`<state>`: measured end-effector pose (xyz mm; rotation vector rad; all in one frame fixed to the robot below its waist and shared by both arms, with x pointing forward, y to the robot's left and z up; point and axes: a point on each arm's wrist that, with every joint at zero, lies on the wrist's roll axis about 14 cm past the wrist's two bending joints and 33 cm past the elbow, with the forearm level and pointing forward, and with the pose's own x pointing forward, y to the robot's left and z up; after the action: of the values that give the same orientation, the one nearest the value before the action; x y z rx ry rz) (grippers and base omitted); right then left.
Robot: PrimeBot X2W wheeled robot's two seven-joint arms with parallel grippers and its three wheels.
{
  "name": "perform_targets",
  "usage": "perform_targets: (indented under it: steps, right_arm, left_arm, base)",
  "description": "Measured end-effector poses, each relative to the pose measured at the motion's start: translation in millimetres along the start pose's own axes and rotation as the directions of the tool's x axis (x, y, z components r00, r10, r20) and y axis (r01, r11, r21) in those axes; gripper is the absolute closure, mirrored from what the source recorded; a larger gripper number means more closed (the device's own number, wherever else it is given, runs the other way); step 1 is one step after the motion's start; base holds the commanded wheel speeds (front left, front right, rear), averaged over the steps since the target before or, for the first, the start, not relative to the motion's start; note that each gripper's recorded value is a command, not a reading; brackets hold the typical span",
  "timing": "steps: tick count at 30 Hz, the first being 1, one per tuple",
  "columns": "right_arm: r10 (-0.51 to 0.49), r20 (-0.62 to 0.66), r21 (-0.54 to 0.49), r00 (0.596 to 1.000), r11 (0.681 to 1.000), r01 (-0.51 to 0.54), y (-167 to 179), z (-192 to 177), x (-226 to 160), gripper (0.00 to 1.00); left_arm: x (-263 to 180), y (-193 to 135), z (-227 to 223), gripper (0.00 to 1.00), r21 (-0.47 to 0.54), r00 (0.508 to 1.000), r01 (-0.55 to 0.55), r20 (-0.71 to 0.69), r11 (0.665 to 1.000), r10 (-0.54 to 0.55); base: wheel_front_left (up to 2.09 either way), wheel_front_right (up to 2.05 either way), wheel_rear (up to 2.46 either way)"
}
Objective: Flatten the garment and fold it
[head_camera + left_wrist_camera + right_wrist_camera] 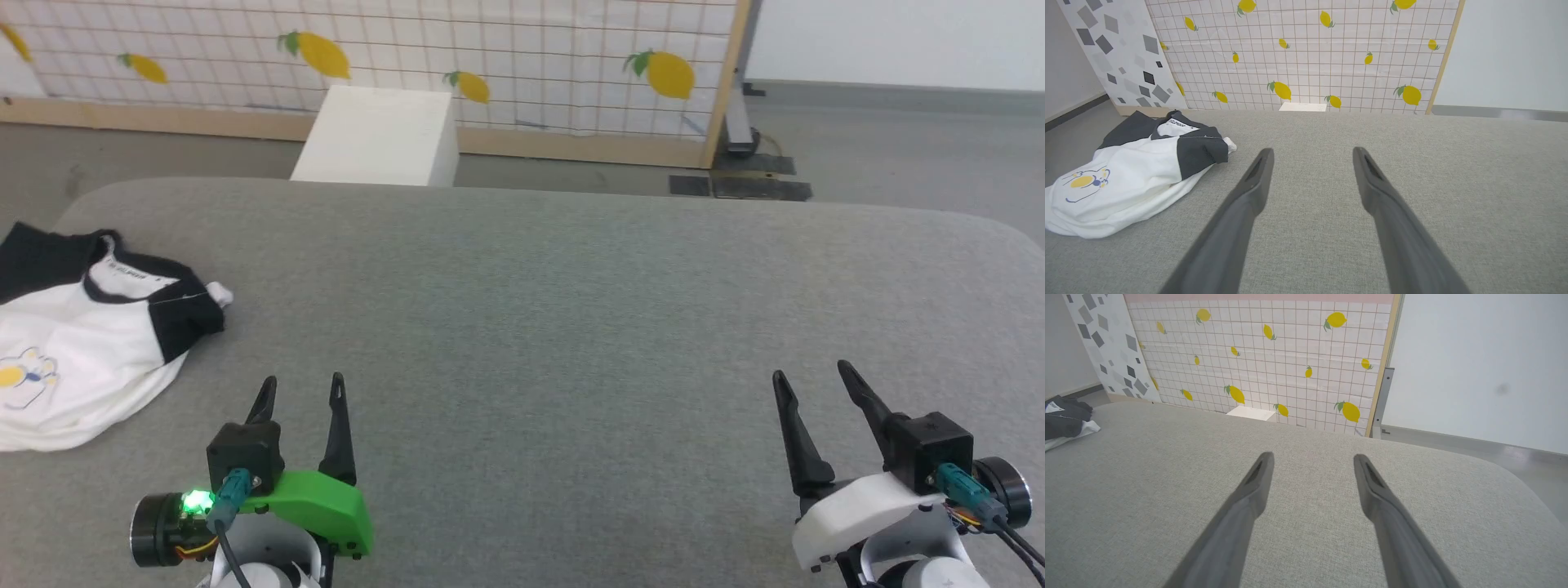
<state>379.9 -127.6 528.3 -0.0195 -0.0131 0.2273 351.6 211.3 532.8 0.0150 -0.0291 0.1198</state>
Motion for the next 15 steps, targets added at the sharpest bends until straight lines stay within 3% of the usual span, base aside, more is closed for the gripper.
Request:
perform_targets:
  steps: [15]
  right_arm:
    - [0.117, 0.023, 0.012, 0.993, 0.993, -0.117, 37.8, 2.4, 22.4, 0.00]
  left_arm:
    - [-23.4, 43.9, 0.7, 0.00, -0.017, 0.989, -0.144, 0.015, 0.989, 0.144]
  base:
    - [0.00, 0.00, 0.00]
